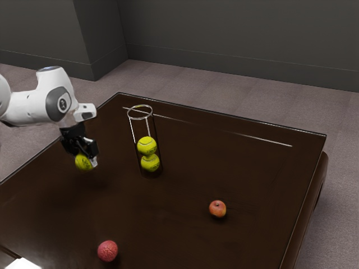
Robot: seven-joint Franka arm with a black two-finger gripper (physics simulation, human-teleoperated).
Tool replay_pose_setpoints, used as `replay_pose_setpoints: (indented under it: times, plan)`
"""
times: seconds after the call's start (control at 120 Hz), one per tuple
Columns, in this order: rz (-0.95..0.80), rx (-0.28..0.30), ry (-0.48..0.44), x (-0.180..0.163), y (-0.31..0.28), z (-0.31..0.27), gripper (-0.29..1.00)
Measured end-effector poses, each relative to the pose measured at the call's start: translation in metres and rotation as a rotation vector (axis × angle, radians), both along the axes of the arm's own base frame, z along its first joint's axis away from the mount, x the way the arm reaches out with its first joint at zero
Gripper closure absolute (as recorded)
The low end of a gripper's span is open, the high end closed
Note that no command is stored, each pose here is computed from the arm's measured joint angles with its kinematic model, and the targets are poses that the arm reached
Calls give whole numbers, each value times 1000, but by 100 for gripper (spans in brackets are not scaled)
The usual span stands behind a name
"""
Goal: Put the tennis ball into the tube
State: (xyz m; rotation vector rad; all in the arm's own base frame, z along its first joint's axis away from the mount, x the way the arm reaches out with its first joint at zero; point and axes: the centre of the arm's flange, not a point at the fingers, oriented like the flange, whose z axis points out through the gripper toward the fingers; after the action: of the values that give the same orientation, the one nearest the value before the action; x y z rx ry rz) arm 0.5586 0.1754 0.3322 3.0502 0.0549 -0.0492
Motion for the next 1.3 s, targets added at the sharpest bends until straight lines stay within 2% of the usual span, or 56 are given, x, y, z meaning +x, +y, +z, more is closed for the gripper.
replay_pose_setpoints:
  times: [0.208, 0.367, 0.508, 0.642, 1.0, 1.3]
  plan:
    - [-27, -30, 17, -3, -8, 75, 61]
    - [-91, -33, 18, 9, -33, 132, 64]
    - [-230, 47, -12, 30, -88, 190, 64]
    - [-269, 89, -43, 39, -101, 226, 64]
    - [-352, 96, -55, 78, -146, 233, 62]
    - [-394, 85, -53, 116, -175, 204, 62]
